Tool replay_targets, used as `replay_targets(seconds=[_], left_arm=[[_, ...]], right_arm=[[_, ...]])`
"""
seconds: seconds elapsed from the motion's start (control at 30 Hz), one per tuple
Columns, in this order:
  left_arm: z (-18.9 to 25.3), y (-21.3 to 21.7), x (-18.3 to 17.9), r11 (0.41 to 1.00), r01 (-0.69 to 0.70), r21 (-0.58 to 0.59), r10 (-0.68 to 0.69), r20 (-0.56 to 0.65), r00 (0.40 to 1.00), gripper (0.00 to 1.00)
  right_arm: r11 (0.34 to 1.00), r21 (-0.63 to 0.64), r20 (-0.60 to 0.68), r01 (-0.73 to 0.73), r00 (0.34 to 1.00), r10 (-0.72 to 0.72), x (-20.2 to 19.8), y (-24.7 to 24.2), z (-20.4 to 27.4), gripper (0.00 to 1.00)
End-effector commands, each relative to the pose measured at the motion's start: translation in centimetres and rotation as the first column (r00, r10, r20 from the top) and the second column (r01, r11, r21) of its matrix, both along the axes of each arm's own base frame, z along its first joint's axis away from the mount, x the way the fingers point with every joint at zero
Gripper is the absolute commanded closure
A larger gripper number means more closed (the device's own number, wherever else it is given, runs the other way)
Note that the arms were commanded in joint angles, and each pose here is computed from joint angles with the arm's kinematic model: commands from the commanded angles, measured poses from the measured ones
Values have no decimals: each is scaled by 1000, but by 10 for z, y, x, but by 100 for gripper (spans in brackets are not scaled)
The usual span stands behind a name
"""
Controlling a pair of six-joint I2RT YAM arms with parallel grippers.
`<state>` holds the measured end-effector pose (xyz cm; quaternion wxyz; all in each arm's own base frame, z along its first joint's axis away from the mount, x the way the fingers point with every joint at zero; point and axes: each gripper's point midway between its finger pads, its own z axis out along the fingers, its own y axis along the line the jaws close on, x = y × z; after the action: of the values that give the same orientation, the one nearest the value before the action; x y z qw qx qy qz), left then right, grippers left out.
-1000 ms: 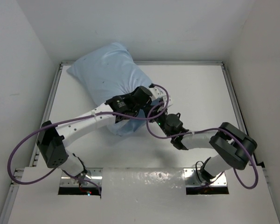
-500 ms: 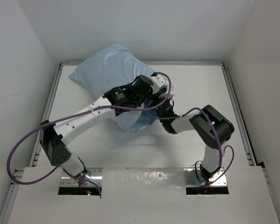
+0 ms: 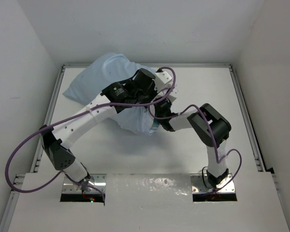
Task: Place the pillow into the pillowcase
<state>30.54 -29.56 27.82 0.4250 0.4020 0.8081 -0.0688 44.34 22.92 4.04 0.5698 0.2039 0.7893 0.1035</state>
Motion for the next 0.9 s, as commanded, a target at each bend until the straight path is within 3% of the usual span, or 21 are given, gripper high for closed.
replay_targets(seconds=[0.0, 0.07, 0.1, 0.23, 0.3, 0.53, 0.63, 0.67, 0.7, 0.8, 0.87], left_arm=[[54, -26, -30, 977, 128, -169, -120, 58, 991, 100], [50, -10, -22, 990, 77, -122, -67, 85, 994, 100], [44, -1, -22, 993, 61, -97, -53, 85, 995, 100], [11, 21, -15, 1000, -8, 13, 7, 89, 996, 100], [-11, 22, -17, 999, 7, 50, -11, 64, 998, 100], [-46, -7, -28, 992, 125, 12, -125, -30, 992, 100], [-39, -19, -26, 988, 150, -31, -151, -21, 988, 100], [-37, -21, -25, 988, 149, -34, -150, -20, 988, 100], [-34, -22, -24, 988, 149, -36, -150, -14, 989, 100], [-23, -19, -19, 990, 135, -29, -135, 19, 991, 100], [-23, -17, -18, 991, 132, -19, -131, 23, 991, 100]], right_arm=[[998, -30, -12, 60, 998, -60, -8, -25, -5, 100], [998, 5, 91, 56, 994, -56, -13, -35, 25, 100], [997, -64, 73, 40, 997, -35, -32, -54, 12, 100], [993, -90, 209, -83, 973, 100, -69, -67, 48, 100], [989, -100, 208, -113, 969, 132, -96, -81, 48, 100], [975, -127, 201, -184, 958, 207, -141, -102, 40, 100], [929, -210, 199, -304, 917, 345, -141, -82, 45, 100], [906, -250, 200, -341, 898, 393, -141, -76, 47, 96], [892, -258, 212, -371, 879, 427, -141, -68, 51, 77], [847, -296, 248, -441, 821, 514, -142, -52, 61, 43], [853, -302, 259, -425, 825, 502, -139, -54, 65, 39]])
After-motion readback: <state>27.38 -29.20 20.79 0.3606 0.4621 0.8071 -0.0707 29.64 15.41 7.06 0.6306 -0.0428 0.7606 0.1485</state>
